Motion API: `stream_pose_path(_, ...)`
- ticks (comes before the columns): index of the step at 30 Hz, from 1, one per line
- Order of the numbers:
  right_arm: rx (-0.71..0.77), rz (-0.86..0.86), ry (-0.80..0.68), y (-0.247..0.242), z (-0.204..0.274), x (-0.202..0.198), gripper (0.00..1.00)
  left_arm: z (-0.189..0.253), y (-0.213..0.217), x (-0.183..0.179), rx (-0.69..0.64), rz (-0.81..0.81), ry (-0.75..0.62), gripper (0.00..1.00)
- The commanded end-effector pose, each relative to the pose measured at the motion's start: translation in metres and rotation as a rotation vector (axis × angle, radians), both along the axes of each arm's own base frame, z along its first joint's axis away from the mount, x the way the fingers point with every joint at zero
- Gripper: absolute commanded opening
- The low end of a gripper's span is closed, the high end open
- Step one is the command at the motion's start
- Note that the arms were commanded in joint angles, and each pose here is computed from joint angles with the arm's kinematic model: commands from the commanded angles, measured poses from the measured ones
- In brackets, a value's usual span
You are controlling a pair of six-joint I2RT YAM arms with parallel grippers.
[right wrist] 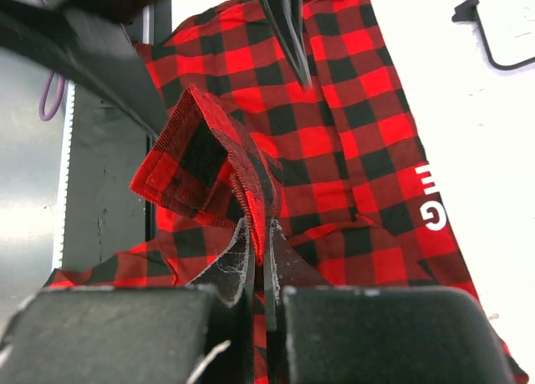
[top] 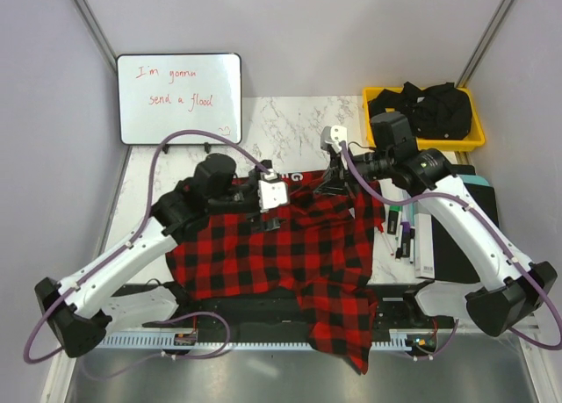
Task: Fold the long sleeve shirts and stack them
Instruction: Fold the shirt
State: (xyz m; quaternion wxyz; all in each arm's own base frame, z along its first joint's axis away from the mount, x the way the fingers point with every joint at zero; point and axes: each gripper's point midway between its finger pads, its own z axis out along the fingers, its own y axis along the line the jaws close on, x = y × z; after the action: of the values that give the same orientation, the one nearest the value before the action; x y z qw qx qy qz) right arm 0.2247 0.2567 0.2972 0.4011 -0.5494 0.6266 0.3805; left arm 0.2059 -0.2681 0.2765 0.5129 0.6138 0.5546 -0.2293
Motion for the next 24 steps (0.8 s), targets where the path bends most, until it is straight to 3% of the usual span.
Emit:
stream_pose_path(1,0.045,0.043,-0.061,0.006,0.015,-0.009,0.0,0.029,-0.022,0.011,-0.05,0.085,-0.057,0.99)
stream_pose_path(3,0.045,0.062,-0.061,0.01,0.014,-0.015,0.0,0.034,-0.03,0.011,-0.054,0.101,-0.063,0.96)
stream_pose_path(6,0.037,0.076,-0.059,0.012,0.01,-0.021,0.0,0.037,-0.037,0.013,-0.062,0.114,-0.046,0.78)
stream_pose_path(9,0.025,0.084,-0.069,0.014,0.006,-0.025,0.0,0.04,-0.04,0.012,-0.065,0.11,-0.045,0.71)
stream_pose_path(11,0.023,0.088,-0.068,0.015,0.006,-0.027,0.0,0.042,-0.041,0.008,-0.069,0.095,-0.039,0.61)
stream_pose_path(12,0.024,0.09,-0.073,0.016,0.007,-0.027,0.0,0.044,-0.042,0.005,-0.067,0.079,-0.039,0.36)
stream_pose_path(14,0.032,0.091,-0.075,0.017,0.011,-0.029,0.01,0.041,-0.04,-0.002,-0.042,0.065,-0.025,0.07)
stream_pose_path(16,0.047,0.077,-0.073,0.017,0.021,-0.029,0.11,0.032,-0.033,-0.009,0.002,0.051,0.003,0.02)
stream_pose_path(17,0.055,0.073,-0.086,0.017,0.027,-0.029,0.27,0.032,-0.03,-0.015,0.006,0.037,0.011,0.02)
stream_pose_path(19,0.058,0.029,-0.126,0.013,0.039,-0.024,0.46,0.024,-0.022,-0.026,0.033,0.014,0.026,0.02)
stream_pose_path(20,0.066,0.002,-0.143,0.008,0.047,-0.022,0.68,0.02,-0.017,-0.032,0.046,-0.012,0.022,0.02)
stream_pose_path(22,0.083,-0.066,-0.162,-0.001,0.059,-0.012,0.78,0.013,-0.004,-0.042,0.05,-0.024,0.008,0.02)
stream_pose_path(24,0.094,-0.168,-0.142,-0.023,0.065,0.011,0.78,0.01,0.009,-0.047,0.056,-0.008,-0.006,0.02)
